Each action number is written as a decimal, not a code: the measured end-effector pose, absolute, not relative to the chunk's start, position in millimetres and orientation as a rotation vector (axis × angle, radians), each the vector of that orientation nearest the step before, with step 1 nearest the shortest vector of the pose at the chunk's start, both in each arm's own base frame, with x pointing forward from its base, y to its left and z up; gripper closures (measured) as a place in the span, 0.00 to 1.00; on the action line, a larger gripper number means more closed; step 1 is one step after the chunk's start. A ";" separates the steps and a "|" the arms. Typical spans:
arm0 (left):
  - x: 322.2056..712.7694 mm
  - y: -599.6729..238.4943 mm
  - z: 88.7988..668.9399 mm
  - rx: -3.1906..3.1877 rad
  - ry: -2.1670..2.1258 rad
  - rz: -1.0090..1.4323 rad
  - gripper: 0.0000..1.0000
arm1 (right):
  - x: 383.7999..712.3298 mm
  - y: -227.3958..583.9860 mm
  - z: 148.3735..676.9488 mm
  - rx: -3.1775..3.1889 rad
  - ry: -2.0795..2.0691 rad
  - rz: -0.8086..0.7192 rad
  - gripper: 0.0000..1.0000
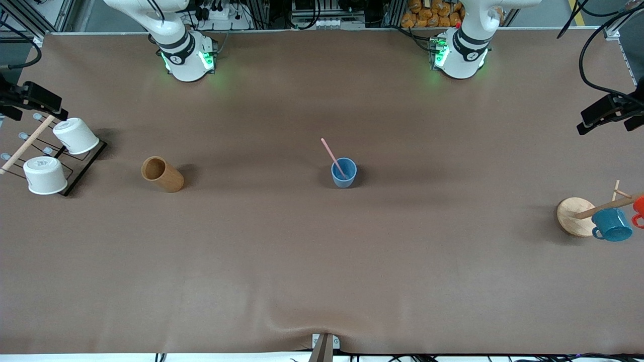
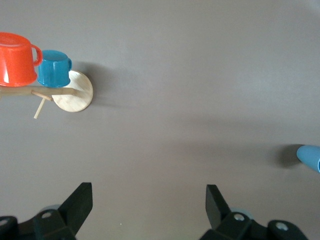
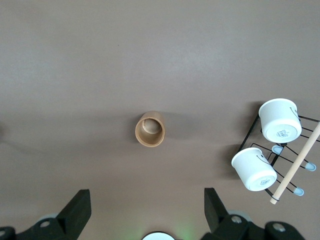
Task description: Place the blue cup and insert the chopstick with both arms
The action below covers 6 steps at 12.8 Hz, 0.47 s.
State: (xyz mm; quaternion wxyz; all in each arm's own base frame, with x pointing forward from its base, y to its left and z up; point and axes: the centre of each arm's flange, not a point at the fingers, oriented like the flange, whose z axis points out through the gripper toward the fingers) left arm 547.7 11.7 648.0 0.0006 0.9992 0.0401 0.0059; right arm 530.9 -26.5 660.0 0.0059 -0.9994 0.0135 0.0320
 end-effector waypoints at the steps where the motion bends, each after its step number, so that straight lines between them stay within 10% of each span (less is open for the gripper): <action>1: 546.4 8.5 646.5 3.139 0.117 -0.002 0.00 | 530.9 -26.3 661.2 -3.128 0.042 0.096 0.00; 6: 545.4 -18.1 645.9 3.141 0.040 -0.013 0.00 | 531.1 -25.9 662.5 -3.128 0.041 0.090 0.00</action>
